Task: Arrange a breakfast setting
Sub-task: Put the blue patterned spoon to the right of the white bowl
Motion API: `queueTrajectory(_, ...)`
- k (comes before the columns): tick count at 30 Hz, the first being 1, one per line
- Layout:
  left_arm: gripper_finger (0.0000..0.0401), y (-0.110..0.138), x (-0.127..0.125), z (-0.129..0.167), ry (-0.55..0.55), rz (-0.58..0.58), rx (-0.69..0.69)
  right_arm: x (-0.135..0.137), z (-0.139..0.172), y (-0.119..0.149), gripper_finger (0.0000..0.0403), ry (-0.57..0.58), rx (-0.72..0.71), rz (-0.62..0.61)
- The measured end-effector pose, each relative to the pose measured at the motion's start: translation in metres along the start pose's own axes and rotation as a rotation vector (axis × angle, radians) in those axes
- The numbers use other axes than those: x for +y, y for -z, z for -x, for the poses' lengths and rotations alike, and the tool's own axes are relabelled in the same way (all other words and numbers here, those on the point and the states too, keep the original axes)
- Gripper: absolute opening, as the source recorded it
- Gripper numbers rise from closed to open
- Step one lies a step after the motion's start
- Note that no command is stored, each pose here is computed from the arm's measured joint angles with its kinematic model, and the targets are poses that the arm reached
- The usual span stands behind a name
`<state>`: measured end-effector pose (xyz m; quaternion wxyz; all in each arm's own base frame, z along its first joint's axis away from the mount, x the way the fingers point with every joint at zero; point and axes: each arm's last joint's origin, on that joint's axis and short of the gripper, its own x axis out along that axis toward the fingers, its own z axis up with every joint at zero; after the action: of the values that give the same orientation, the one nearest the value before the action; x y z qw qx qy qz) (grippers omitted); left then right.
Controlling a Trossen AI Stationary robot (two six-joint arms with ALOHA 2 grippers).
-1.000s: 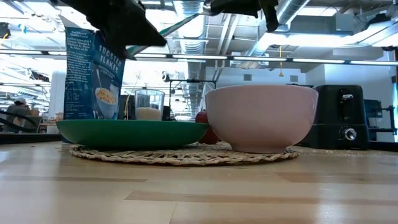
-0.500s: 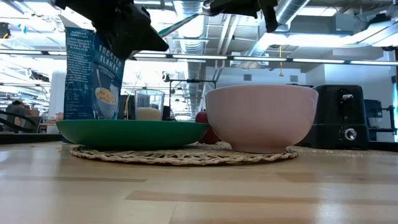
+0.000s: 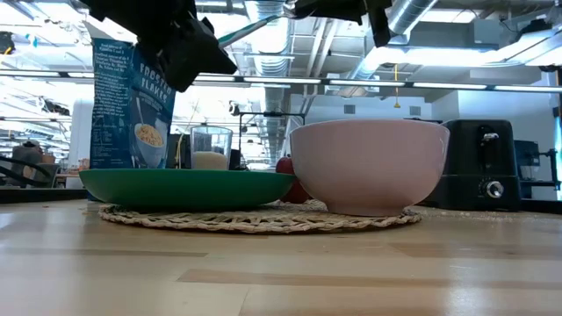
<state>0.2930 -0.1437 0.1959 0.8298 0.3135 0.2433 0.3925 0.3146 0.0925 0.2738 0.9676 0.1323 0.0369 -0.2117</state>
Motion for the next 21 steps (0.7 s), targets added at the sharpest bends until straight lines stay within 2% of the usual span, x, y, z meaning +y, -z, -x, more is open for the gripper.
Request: queueTrajectory(21,0.0045,0.0014,-0.0012,0.0009,0.044,-0.013,0.015,-0.0011,-0.0005,0.0007,0.0043,0.010,0.006,-0.017)
